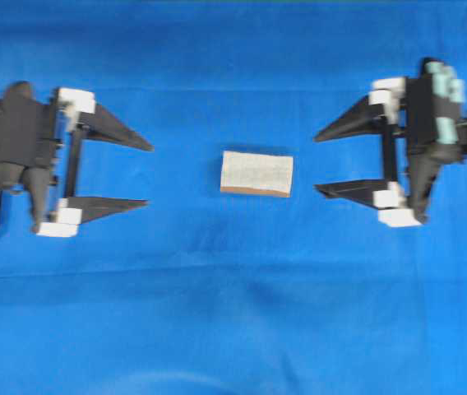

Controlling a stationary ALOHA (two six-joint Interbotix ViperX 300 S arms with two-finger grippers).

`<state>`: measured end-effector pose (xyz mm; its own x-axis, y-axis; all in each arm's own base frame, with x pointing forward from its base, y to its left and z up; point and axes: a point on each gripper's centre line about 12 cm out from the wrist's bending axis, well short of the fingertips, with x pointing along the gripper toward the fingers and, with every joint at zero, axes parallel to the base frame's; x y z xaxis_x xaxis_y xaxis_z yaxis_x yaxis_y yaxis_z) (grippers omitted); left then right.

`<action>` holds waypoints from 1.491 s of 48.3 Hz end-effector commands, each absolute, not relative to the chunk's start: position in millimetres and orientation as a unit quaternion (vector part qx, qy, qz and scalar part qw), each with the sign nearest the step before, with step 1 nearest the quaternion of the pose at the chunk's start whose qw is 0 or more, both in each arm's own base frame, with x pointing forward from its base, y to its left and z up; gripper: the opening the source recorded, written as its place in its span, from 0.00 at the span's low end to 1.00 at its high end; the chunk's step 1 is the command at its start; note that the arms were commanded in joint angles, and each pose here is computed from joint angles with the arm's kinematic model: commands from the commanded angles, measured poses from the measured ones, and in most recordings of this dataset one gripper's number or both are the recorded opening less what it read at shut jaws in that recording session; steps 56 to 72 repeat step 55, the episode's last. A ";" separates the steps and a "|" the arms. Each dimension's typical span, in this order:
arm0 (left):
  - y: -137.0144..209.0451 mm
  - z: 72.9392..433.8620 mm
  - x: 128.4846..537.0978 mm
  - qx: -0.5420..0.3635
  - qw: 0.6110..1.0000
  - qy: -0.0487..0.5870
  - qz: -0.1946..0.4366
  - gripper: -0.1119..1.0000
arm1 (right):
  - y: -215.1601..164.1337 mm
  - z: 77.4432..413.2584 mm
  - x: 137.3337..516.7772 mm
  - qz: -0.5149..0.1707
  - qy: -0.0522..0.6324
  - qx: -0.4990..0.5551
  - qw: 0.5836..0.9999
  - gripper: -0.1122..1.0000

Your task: Hand over the sponge with the left arm and wipe it with the right arm.

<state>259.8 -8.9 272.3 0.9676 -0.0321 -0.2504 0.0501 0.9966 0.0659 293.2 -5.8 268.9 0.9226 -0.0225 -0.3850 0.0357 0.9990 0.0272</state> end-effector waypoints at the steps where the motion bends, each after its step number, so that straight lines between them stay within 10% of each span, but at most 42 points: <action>1: -9.6 287.4 243.6 0.036 0.994 0.100 -0.023 0.88 | -5.3 287.0 277.2 -0.015 0.167 0.017 0.986 0.76; 33: -6.3 274.2 146.5 0.036 0.998 0.045 -0.023 0.88 | -6.4 257.1 157.2 -0.029 0.143 0.029 0.989 0.76; 72: -6.0 241.8 140.3 0.033 0.997 0.067 -0.024 0.87 | -3.3 225.5 156.4 -0.017 0.113 0.046 0.992 0.75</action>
